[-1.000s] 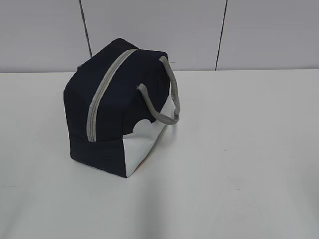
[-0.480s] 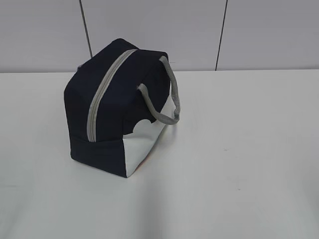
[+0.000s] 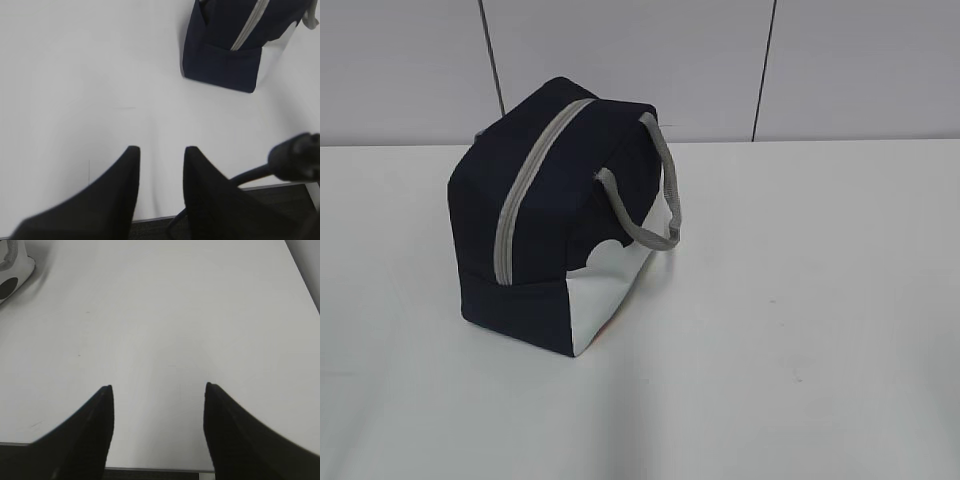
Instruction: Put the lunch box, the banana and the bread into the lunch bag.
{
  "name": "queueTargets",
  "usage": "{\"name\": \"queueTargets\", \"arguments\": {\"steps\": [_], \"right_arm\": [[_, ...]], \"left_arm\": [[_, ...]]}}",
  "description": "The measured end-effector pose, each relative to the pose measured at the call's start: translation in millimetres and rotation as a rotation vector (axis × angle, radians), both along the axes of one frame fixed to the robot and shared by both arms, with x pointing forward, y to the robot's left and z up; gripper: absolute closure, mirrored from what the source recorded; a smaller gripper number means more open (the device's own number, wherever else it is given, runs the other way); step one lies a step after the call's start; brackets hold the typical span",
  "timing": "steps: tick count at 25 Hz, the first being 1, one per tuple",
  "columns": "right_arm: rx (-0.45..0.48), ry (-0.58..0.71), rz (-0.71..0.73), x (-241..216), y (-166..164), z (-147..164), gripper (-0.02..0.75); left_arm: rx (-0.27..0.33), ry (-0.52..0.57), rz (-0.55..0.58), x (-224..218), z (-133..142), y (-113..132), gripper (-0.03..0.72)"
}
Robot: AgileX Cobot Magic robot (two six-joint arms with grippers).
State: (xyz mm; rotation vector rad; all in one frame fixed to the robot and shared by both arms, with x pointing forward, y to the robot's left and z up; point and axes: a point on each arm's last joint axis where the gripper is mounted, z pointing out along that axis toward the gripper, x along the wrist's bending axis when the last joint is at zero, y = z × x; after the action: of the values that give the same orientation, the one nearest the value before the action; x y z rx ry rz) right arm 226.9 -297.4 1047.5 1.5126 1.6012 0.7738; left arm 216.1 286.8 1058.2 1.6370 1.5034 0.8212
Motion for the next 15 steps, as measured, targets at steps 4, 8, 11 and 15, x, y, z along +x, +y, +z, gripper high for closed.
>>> {"name": "queueTargets", "arguments": {"steps": [4, 8, 11, 15], "right_arm": [[0.0, 0.0, 0.0, 0.0, 0.0, 0.0, 0.313], [0.0, 0.0, 0.0, 0.0, 0.0, 0.0, 0.313], [0.0, 0.0, 0.0, 0.0, 0.0, 0.0, 0.313], [0.0, 0.0, 0.0, 0.0, 0.0, 0.0, 0.313]], "left_arm": [[-0.001, 0.0, -0.002, 0.0, 0.0, 0.1, 0.453], [-0.001, 0.0, -0.023, -0.3, 0.0, 0.5, 0.453], [-0.002, 0.0, -0.025, -0.3, 0.0, 0.5, 0.453], [-0.002, 0.0, -0.025, -0.3, 0.0, 0.5, 0.453]]}}
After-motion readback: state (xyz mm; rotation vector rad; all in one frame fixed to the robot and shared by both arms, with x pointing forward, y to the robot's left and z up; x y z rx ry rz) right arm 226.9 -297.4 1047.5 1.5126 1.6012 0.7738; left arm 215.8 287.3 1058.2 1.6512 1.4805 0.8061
